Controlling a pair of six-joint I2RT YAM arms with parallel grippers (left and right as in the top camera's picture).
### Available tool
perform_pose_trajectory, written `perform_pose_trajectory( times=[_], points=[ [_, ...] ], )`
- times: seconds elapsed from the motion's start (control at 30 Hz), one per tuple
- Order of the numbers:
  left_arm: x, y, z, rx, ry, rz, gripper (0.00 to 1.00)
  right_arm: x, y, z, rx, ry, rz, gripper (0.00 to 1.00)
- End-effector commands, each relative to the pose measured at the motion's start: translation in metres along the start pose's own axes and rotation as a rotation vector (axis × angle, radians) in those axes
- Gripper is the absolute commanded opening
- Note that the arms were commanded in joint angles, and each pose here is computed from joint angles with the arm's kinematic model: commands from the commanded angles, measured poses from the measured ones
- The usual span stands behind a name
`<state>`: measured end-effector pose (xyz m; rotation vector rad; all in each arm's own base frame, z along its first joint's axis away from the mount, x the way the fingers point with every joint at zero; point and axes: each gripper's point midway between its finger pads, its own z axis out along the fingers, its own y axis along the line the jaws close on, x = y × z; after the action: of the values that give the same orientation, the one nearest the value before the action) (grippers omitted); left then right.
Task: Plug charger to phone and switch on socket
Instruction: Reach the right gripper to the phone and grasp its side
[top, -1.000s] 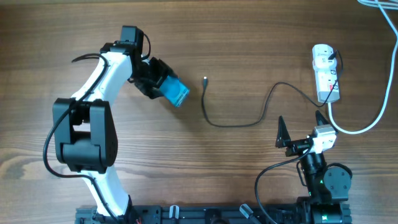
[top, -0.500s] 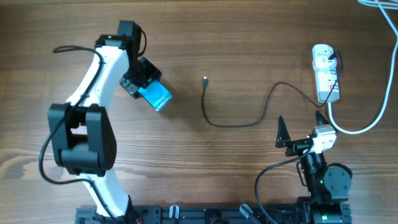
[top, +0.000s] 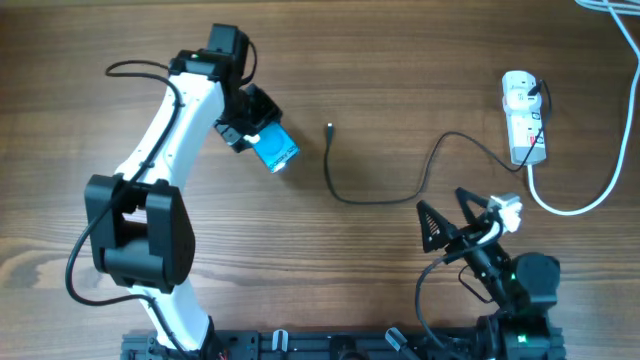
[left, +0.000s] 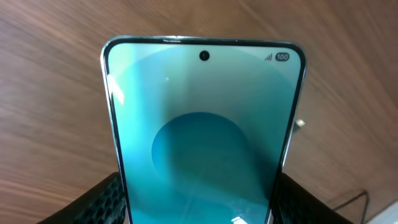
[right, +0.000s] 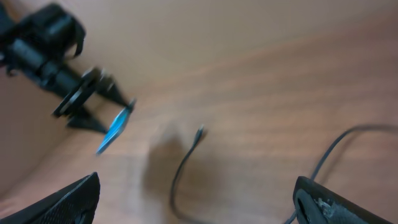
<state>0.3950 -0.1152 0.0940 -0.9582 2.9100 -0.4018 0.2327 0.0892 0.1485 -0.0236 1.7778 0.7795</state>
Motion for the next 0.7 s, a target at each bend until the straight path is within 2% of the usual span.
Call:
perform_pose_trajectory(
  times=[0.0,0.2,0.33,0.43,0.57,0.6,0.67],
  points=[
    [0.006,-0.029,-0.014,0.097,-0.022,0.037,0.62,-0.018,0.033,0.006,-0.124,0.089,0.055,1.00],
    [0.015,-0.041,-0.013,0.129,0.000,0.044,0.64,-0.046,0.053,0.037,-0.229,0.264,0.149,1.00],
    [0.018,-0.044,-0.013,0.146,0.015,0.043,0.63,-0.056,0.044,0.066,-0.217,0.351,0.225,1.00],
    [0.022,-0.047,-0.014,0.167,0.039,0.037,0.63,-0.042,0.036,0.083,-0.198,0.425,0.295,1.00],
    [0.027,-0.052,-0.015,0.191,0.076,-0.009,0.63,-0.001,0.037,0.098,-0.196,0.555,0.342,1.00],
    [0.029,-0.053,-0.016,0.199,0.084,-0.011,0.63,0.005,0.026,0.103,-0.144,0.558,0.345,1.00],
    [0.031,-0.055,-0.016,0.207,0.102,-0.045,0.63,0.015,0.005,0.110,-0.013,0.564,0.464,1.00]
  ],
)
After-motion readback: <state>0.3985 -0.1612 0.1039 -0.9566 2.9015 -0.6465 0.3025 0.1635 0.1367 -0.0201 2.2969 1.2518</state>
